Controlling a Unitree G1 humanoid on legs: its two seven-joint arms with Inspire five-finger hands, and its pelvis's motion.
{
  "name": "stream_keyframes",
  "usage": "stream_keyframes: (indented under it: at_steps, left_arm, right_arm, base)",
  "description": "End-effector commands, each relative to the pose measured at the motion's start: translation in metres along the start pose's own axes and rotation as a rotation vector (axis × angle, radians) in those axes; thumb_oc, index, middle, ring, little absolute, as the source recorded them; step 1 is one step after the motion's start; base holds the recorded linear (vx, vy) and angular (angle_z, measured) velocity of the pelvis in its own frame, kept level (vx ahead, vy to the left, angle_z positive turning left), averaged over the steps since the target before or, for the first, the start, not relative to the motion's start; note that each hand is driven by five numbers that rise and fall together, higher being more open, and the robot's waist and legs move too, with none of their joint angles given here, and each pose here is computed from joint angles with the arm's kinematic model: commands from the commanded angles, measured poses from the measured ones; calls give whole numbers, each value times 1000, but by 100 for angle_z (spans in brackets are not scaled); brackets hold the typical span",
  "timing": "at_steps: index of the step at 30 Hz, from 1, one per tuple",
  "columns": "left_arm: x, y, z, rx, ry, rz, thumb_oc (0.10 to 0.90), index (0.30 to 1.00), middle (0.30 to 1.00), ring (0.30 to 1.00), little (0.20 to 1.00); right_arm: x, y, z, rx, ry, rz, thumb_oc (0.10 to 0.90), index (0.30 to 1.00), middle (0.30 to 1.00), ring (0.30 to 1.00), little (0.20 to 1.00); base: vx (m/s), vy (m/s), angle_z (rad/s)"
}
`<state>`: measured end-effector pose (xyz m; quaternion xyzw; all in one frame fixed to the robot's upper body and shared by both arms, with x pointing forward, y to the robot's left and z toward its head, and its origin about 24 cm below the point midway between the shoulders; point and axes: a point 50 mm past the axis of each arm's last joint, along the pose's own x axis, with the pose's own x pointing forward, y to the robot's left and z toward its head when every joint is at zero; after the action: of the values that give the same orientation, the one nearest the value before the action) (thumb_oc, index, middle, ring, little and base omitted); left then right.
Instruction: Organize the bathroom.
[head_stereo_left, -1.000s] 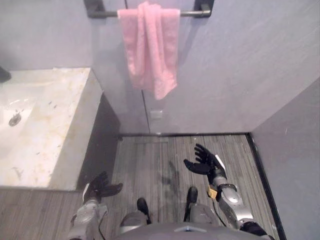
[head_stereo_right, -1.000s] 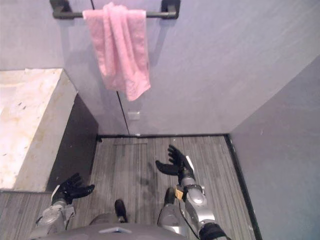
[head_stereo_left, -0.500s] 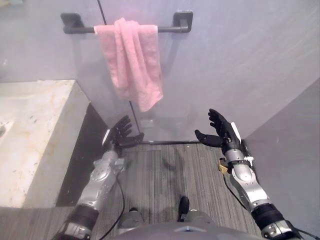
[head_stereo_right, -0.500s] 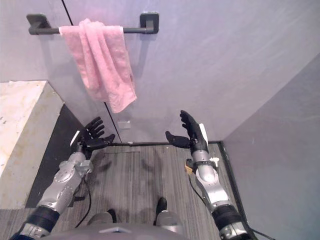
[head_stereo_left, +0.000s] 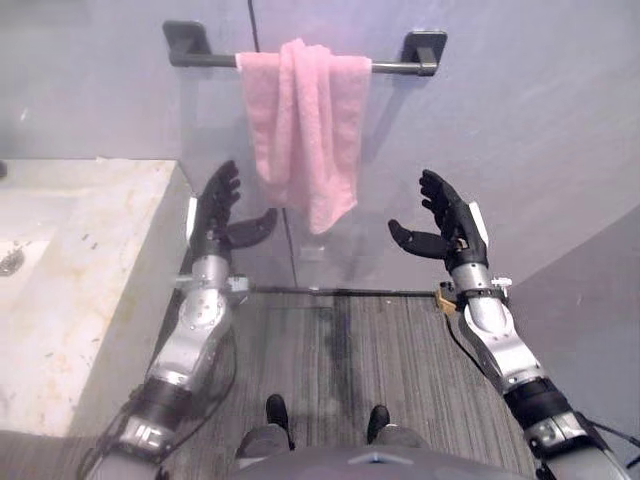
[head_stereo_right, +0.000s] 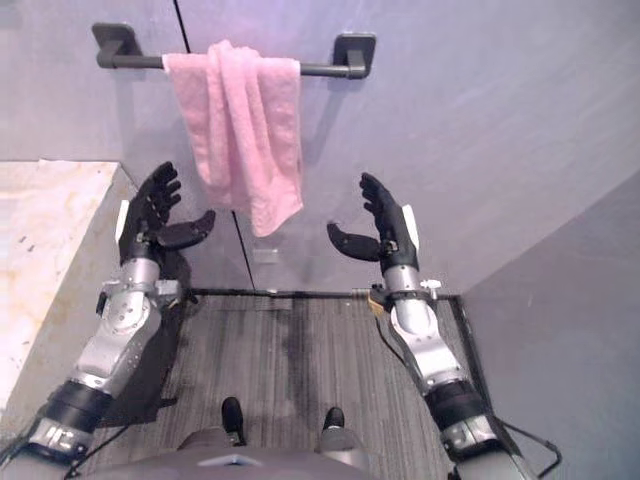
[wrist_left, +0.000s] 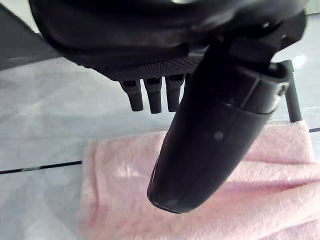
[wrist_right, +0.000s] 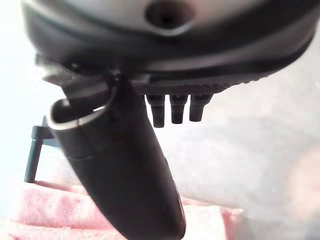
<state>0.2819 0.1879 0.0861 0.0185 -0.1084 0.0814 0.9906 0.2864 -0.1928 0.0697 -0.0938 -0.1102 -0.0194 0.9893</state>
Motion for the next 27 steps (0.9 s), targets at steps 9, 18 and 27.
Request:
stream_keyframes:
  at_steps: [9, 18, 27]
  left_arm:
    - [64, 5, 83, 83, -359, -51, 800, 900, 900, 900, 900]
    - [63, 10, 87, 97, -376, -90, 800, 900, 900, 900, 900]
    - [65, 25, 86, 151, -370, -33, 400, 300, 300, 300, 300]
  right_arm:
    - [54, 14, 75, 53, -302, 0, 800, 900, 900, 900, 900]
    - [58, 20, 76, 19, -300, 85, 800, 900, 900, 900, 900]
    - [43, 26, 57, 36, -242, 184, 800, 900, 900, 900, 900]
  base:
    - [88, 127, -2]
    - [74, -49, -19]
    - [85, 2, -4]
